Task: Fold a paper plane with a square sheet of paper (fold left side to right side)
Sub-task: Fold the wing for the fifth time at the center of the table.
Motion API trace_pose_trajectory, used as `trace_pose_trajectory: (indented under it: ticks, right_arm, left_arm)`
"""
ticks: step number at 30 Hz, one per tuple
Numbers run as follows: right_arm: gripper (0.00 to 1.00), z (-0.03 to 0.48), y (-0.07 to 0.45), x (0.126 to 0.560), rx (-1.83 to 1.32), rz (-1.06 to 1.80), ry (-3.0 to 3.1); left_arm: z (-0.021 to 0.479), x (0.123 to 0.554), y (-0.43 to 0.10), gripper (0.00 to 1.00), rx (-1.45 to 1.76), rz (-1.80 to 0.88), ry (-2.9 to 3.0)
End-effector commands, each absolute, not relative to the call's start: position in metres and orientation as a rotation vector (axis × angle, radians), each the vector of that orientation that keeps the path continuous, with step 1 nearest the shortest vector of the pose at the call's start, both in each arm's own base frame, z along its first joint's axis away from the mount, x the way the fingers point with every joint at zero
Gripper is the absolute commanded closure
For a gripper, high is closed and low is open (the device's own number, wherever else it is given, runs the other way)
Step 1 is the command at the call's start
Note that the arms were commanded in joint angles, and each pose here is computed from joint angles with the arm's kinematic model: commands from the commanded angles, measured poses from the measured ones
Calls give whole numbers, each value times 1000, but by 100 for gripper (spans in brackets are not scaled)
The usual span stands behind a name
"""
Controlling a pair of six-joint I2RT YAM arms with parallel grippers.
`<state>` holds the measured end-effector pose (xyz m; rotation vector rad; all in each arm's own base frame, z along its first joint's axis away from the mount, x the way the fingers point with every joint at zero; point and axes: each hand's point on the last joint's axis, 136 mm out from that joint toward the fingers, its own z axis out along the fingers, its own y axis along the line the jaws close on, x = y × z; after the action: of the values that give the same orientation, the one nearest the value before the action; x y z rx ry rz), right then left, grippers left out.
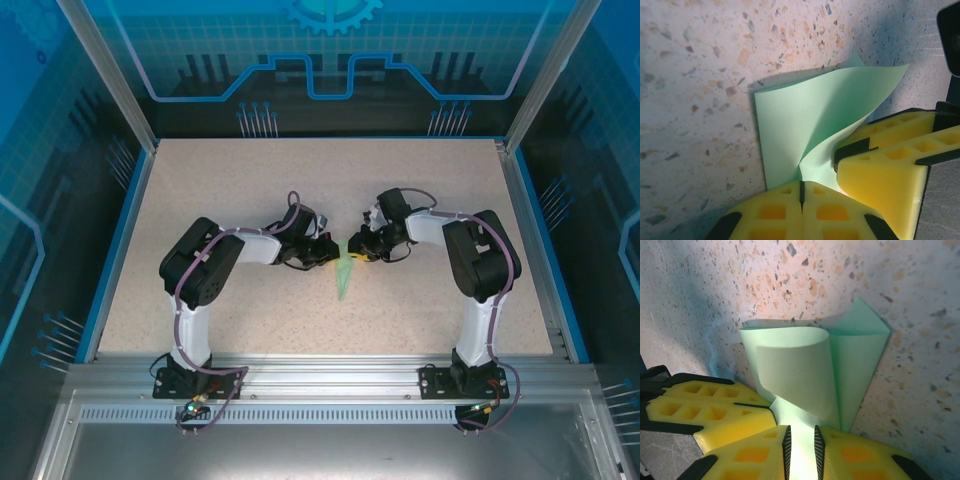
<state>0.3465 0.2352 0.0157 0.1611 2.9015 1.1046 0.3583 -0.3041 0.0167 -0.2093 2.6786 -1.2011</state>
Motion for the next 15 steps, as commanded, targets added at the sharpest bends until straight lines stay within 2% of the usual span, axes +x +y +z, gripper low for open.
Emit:
trace_pose_trajectory:
  ticks: [1,5,10,15]
  right_arm:
    - [77,-5,226,334,194,1006,3007]
    - [77,-15,220,327,217,950,3055]
    - [77,-24,213,322,238,884,3092]
    - [77,-26,213,322,246,874,3094]
  left_arm:
    - [-8,356,-294,93,-253,-1115,2747]
    - [8,358,-293,87,-211,-1115,2717]
    - [44,358,-287,72,-157,-1105,2655]
    - [82,340,-277,68,-95,-1117,2574]
